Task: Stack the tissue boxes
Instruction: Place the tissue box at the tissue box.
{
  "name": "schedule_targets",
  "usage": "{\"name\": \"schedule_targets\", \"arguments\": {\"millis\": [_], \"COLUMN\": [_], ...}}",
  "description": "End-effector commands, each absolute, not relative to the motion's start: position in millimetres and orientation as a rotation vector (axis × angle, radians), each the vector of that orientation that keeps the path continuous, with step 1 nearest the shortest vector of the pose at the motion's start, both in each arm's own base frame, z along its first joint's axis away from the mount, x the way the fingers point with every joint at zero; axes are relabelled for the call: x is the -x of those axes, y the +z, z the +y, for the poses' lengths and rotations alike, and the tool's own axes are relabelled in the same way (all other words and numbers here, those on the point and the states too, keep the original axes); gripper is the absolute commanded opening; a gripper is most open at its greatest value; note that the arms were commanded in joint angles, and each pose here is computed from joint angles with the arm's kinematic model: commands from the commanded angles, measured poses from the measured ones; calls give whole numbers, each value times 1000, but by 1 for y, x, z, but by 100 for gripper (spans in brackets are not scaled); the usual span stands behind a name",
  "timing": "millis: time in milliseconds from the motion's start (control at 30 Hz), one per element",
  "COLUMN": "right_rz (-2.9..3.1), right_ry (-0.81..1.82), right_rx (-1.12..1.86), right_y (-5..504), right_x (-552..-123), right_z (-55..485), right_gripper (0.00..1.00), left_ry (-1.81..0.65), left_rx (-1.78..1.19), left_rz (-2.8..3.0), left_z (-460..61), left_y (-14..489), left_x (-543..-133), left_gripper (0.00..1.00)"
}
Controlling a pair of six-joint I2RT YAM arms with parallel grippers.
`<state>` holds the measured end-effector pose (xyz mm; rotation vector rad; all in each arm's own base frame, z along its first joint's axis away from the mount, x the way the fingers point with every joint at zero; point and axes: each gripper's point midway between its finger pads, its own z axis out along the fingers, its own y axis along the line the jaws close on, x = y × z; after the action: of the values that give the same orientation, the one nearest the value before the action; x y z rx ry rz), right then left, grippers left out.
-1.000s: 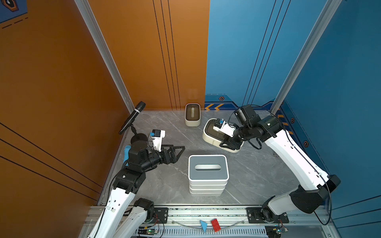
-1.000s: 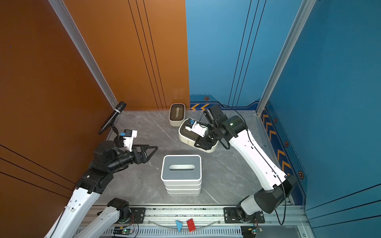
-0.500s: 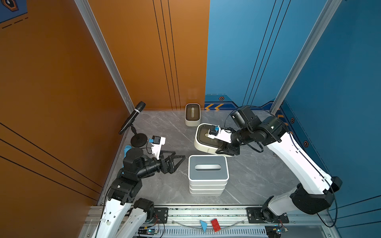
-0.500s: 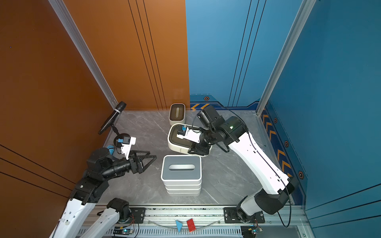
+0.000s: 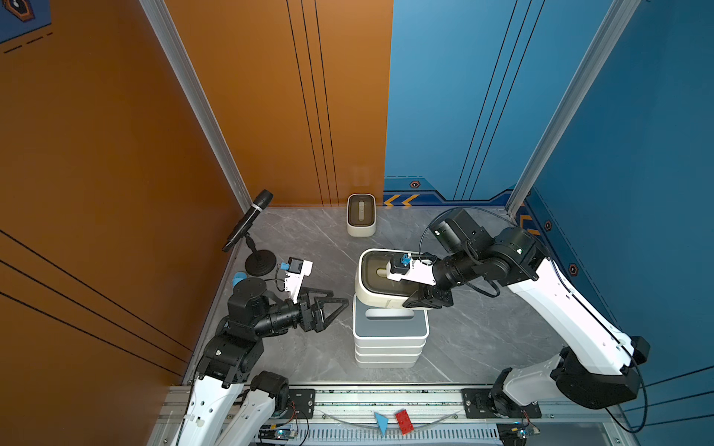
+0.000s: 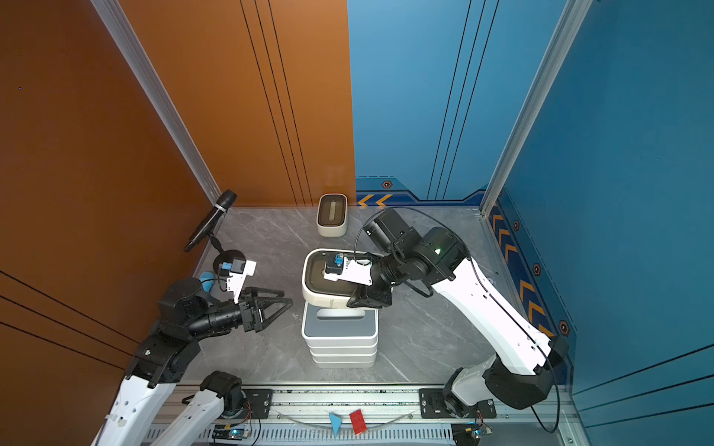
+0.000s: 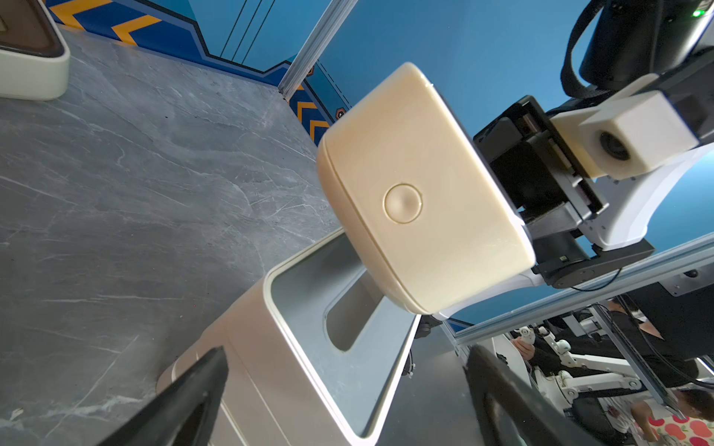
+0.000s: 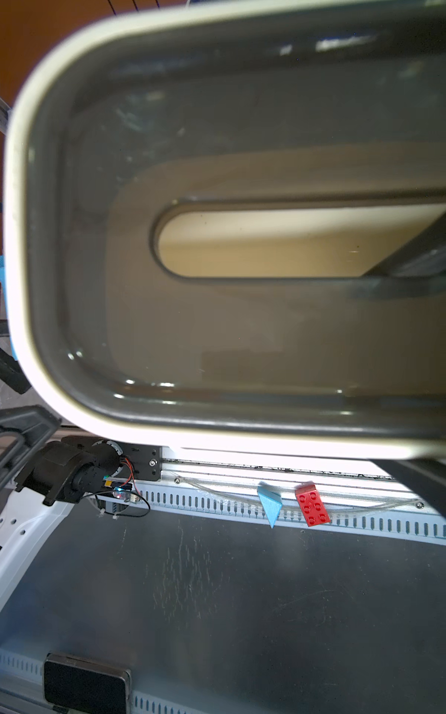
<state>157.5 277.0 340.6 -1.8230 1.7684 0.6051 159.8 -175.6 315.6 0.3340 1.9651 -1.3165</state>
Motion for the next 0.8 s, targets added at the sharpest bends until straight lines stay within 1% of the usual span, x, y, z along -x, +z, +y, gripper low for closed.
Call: {"name": "schedule_targets", "arguments": {"millis": [0, 500, 767], "right_rz": [1713, 1779, 1812], "right_ry": [571, 499, 484], "right_rx": [1828, 1833, 1833], "right_y": [352, 343, 338], "right_x": [-148, -133, -128], "right_z": [273, 276, 280], "right_gripper": [36, 36, 36], "left_ry": [-1385, -1404, -1411], "left_rx": [-374, -391, -486], "left_rz": [1947, 1956, 1943], "left_z": [-177, -177, -179], "left_y": [330, 331, 339], "left_x": [-139, -127, -115], "left_gripper": [98, 98, 98]}}
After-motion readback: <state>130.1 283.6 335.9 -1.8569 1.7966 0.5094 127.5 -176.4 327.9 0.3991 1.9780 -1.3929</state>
